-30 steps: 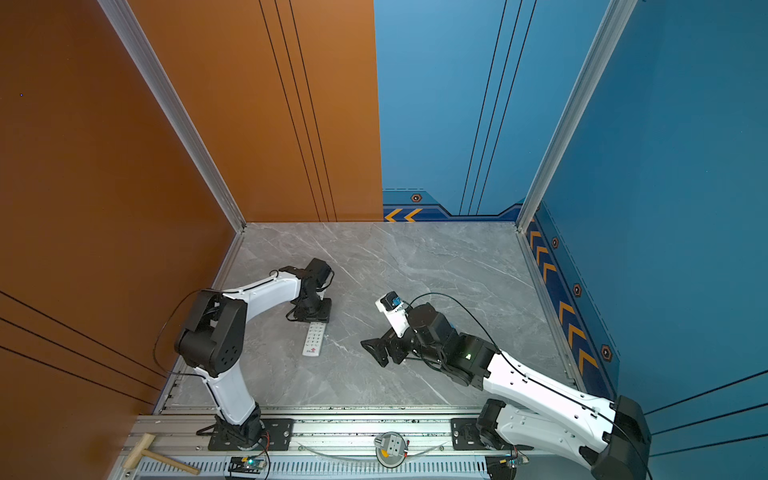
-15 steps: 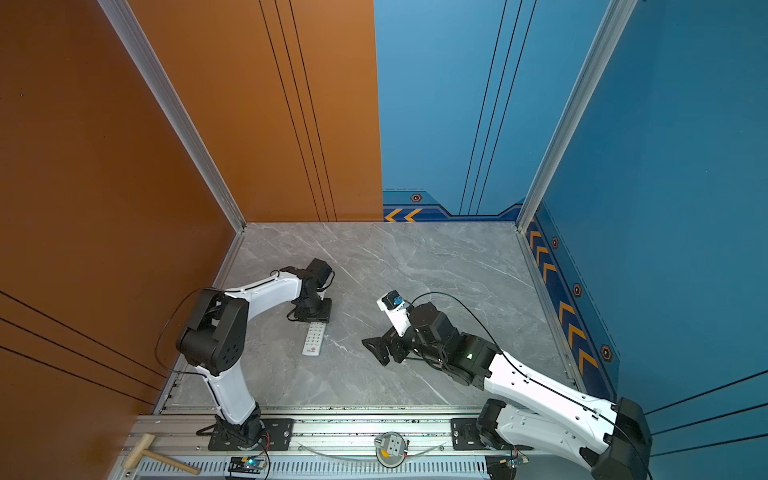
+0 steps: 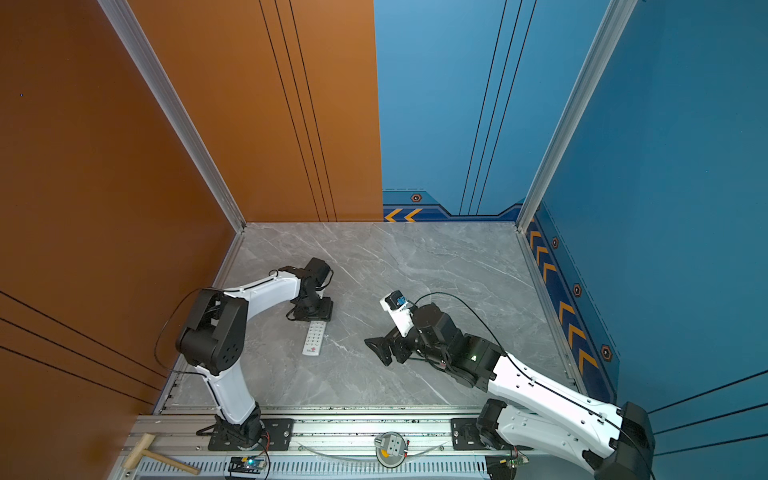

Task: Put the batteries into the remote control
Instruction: 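Open the left gripper to release the remote and lift away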

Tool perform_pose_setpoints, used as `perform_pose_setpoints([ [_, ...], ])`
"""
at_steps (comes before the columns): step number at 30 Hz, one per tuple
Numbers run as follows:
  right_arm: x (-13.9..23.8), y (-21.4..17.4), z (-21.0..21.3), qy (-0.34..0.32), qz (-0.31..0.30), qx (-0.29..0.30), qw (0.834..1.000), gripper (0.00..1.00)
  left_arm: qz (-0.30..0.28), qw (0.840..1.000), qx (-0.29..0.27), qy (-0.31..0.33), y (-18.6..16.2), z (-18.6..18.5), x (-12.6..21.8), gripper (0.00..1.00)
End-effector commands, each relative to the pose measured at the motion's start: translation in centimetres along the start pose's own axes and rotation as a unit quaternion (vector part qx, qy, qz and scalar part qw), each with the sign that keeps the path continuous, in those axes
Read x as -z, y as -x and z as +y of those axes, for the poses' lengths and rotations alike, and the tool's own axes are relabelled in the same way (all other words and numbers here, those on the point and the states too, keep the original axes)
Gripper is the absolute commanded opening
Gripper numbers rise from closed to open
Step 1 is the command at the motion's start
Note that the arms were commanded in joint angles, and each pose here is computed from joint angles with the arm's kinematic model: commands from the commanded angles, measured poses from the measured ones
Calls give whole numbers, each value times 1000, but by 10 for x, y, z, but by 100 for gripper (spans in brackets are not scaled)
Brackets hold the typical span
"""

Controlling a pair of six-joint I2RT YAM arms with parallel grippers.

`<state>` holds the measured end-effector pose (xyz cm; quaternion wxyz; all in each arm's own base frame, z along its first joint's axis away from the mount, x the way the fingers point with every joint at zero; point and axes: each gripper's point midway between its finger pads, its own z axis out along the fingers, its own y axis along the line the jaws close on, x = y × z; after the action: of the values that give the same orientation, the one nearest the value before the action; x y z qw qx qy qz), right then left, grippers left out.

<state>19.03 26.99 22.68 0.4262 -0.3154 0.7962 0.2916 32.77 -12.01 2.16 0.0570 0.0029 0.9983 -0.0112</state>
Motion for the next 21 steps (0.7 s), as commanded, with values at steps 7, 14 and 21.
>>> perform_pose_setpoints([
  [7,9,-2,-14,-37,-1,2,999,100,-42,999,8,-20,8,1,31,93],
  [14,22,-2,-54,-111,-8,-42,993,100,-88,996,4,-27,-4,5,63,98],
  [21,61,-1,-122,-228,-43,-108,967,100,-170,985,-15,-6,-16,27,101,98],
])
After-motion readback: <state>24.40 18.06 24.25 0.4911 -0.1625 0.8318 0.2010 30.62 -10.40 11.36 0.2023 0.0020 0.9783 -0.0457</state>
